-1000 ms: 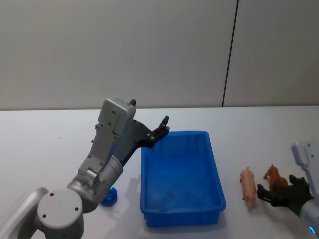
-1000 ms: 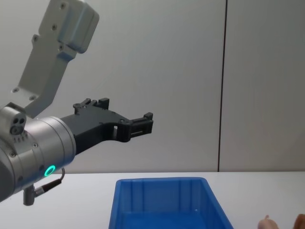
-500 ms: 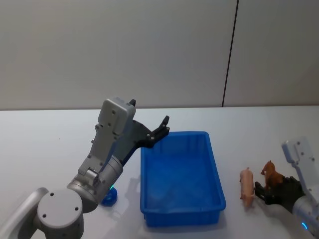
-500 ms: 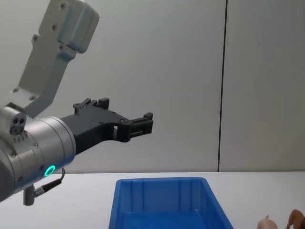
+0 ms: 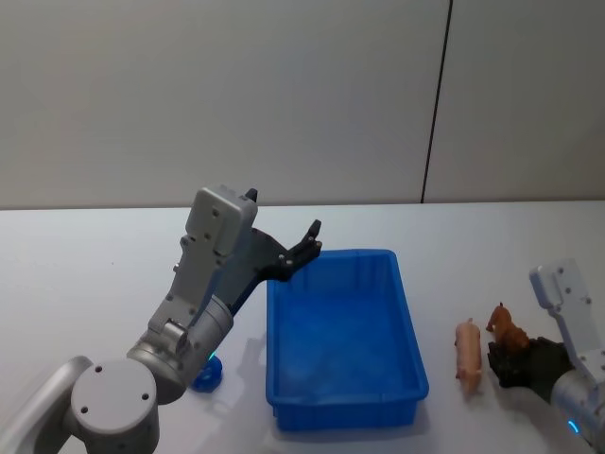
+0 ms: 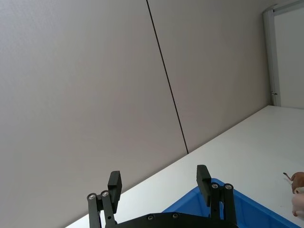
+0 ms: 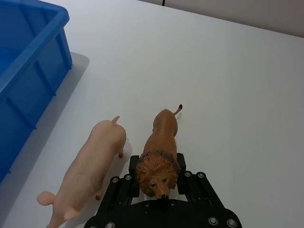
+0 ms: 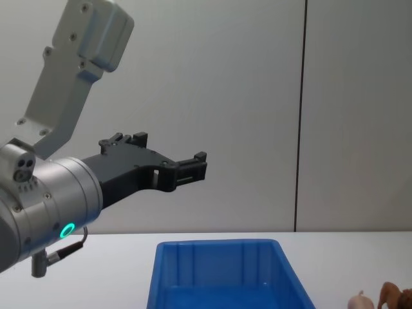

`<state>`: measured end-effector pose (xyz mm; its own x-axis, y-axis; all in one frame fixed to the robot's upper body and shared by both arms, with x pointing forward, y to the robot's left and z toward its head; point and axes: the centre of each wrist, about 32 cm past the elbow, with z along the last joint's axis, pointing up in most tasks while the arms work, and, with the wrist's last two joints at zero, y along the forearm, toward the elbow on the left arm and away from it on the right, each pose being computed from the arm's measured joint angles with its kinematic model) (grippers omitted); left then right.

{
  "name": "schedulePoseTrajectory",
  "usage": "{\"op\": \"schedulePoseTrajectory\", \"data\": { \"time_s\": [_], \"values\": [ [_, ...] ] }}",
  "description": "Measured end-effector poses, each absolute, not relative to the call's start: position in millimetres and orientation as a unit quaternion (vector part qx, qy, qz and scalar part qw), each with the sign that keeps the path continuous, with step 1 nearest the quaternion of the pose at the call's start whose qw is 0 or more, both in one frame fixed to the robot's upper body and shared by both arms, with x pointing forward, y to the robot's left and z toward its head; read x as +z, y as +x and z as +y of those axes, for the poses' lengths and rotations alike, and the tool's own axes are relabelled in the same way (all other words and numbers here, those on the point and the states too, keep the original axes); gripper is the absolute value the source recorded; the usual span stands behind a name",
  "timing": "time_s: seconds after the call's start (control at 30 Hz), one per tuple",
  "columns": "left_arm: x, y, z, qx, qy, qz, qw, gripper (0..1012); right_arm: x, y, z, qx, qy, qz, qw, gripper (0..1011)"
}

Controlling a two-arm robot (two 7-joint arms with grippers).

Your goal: Pick up the two dolls from the table and place them into the box.

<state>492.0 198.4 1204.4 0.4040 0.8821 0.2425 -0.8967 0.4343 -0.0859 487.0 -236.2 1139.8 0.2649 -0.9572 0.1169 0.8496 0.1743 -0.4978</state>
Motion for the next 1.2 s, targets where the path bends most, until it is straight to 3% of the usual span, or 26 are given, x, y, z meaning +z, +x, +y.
{"op": "schedulePoseTrajectory", "data": {
  "time_s": [0.67,1.2],
  "values": [
    [1204.4,492.0,198.4,0.531,0.029,-0.126,0.837,1001,1147.8,484.8,-235.9,-0.610,-0.215,0.049,0.761,407],
    [1204.4,492.0,198.4,0.531,0.029,-0.126,0.837,1001,1181.9,484.5,-230.3,-0.602,-0.148,-0.050,0.783,406]
  ]
}}
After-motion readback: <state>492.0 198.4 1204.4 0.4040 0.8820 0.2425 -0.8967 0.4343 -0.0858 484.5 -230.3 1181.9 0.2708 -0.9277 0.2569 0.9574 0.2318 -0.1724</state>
